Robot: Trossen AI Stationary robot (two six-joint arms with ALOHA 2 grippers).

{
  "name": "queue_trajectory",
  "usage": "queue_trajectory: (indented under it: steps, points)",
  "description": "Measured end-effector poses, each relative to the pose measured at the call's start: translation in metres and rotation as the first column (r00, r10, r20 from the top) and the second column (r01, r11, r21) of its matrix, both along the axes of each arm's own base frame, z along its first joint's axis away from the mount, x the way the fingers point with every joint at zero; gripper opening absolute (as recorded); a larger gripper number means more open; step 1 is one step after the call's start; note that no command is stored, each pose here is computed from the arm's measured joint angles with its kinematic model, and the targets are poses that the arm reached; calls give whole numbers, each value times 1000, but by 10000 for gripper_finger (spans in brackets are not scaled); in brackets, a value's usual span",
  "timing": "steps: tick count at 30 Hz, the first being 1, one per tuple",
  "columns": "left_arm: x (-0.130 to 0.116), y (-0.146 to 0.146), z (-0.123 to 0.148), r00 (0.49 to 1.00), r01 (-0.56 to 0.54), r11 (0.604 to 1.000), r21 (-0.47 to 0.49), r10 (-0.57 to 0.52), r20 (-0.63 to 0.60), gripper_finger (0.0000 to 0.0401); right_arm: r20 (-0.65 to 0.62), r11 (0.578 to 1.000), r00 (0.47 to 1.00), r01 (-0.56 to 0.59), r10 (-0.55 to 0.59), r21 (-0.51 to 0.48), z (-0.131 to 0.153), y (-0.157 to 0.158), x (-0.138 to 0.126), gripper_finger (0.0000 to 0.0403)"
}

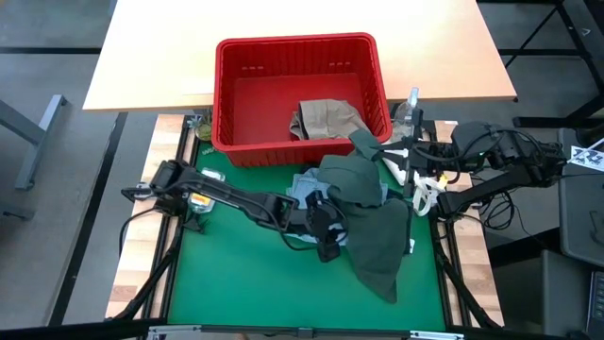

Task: Fold laundry
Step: Fold the green shirt

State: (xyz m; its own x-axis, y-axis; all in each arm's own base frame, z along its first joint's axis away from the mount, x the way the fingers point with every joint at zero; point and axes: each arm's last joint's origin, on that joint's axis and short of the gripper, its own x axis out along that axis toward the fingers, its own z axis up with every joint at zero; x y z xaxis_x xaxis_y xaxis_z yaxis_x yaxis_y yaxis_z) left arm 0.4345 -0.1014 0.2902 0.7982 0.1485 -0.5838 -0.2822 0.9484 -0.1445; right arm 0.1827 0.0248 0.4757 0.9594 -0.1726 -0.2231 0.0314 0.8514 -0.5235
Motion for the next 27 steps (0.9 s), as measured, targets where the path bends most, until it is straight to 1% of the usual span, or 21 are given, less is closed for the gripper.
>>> queue_trajectory:
  steps: [6,10,13,15,17,18,23,27]
  points:
    - [16,-1,-23,1000,4,1000,11,-4,1,128,0,1000,1000,-2,2,0,0,0,0,9]
    - [20,1,-28,1000,21,999,39,-21,4,125,0,1000,1000,-3,3,-3,0,0,0,9]
    - [20,1,-28,999,41,997,69,-40,-5,100,-5,1000,1000,-9,8,-26,0,0,0,9]
    - [20,0,-28,998,58,994,91,-57,-11,67,-7,999,1000,-11,11,-39,0,0,0,9]
    - [19,-1,-27,997,74,991,108,-72,-14,25,-8,999,1000,-13,12,-48,0,0,0,9]
    - [18,-2,-25,997,75,991,110,-74,-11,13,-7,999,1000,-13,12,-48,0,0,0,9]
    - [14,-4,-12,996,84,989,119,-85,0,3,-5,999,1000,-11,11,-49,0,0,0,9]
    - [3,-8,6,993,118,981,153,-118,-6,2,-6,999,1000,-11,11,-49,1,-1,-4,9]
